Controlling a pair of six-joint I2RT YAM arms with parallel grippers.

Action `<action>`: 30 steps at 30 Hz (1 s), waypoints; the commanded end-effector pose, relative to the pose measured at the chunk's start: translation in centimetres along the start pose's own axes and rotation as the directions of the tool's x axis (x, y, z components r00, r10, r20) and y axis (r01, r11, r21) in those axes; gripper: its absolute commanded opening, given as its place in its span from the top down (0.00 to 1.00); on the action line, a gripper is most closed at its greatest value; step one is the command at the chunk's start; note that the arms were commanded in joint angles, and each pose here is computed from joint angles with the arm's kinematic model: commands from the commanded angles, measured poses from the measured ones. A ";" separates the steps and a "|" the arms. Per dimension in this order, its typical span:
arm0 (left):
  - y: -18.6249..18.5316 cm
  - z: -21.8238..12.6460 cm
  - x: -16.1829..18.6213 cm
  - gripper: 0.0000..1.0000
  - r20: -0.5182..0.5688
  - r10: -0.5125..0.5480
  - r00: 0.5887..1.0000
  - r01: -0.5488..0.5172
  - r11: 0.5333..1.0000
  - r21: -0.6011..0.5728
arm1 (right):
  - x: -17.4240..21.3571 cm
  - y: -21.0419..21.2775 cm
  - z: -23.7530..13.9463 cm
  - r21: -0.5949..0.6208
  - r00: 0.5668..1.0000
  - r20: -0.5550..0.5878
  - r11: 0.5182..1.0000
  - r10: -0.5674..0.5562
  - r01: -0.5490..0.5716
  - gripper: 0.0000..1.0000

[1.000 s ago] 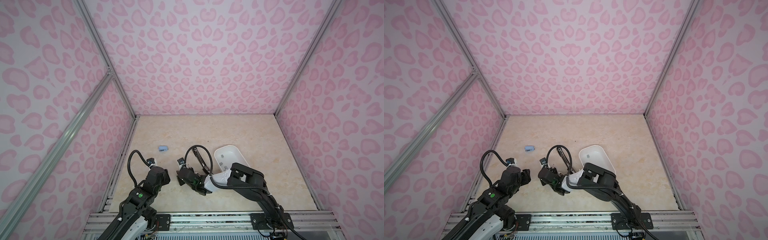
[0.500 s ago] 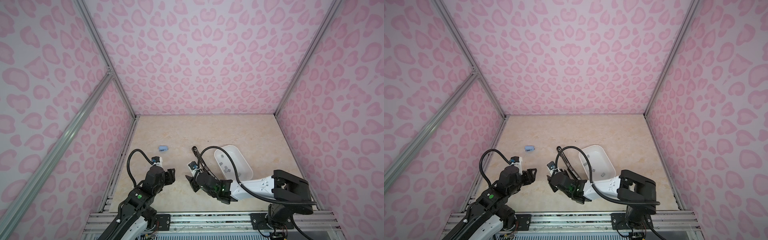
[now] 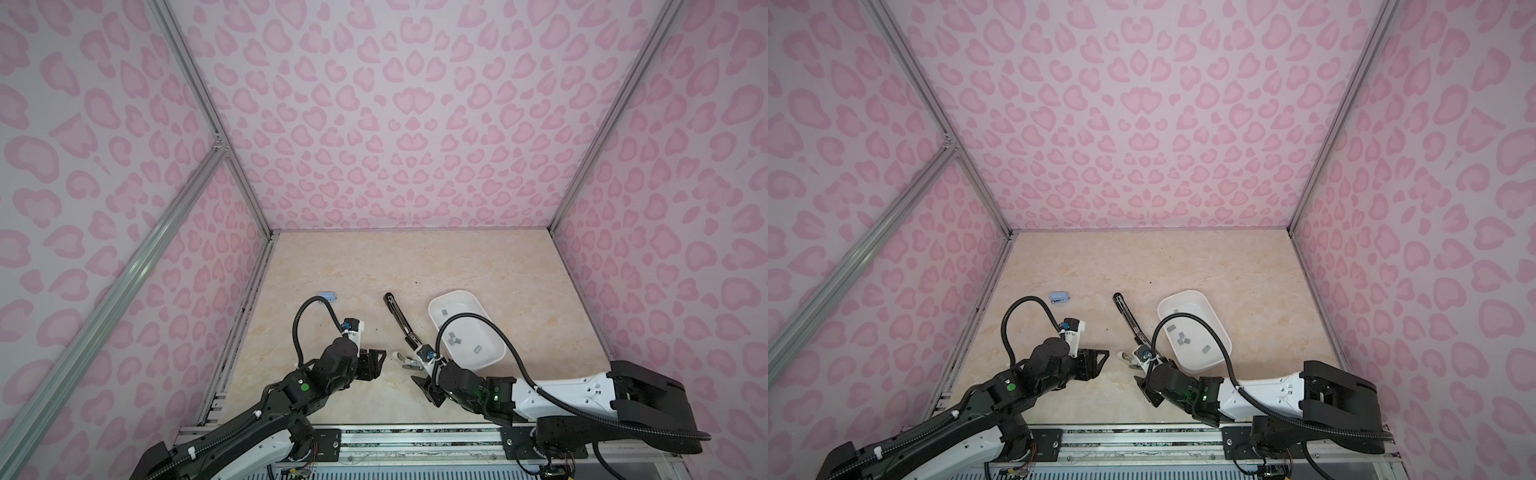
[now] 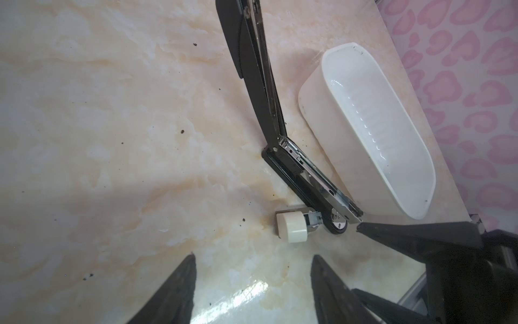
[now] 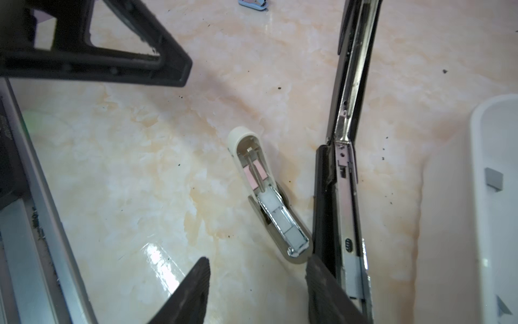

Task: Load the staples into the stapler
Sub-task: 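Move the right gripper back over the white stapler beside the black stapler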

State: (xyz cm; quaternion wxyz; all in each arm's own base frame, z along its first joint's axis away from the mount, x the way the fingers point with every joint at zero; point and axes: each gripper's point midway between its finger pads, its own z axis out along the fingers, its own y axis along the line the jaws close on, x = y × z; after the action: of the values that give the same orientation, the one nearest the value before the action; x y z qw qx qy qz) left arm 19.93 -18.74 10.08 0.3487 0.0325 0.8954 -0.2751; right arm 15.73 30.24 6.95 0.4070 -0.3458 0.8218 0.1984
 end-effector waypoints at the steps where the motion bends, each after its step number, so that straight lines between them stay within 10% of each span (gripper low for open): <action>1: 0.0 0.1 -1.0 0.33 0.055 -0.038 0.998 0.039 0.999 -0.006 | 0.2 0.1 0.6 -0.022 1.000 -0.015 1.000 0.013 -0.014 0.45; 30: 1.3 0.3 -0.7 0.25 0.066 -0.039 0.997 0.044 0.997 -0.065 | 3.2 -2.3 5.7 0.130 0.980 -0.199 0.991 0.019 0.007 0.50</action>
State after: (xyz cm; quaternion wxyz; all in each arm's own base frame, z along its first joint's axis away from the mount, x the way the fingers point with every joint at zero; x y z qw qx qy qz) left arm 20.64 -17.67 9.41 0.3633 -0.0004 0.8973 -0.2507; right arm 19.34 31.71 1.69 0.3538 -0.3364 0.8633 0.1279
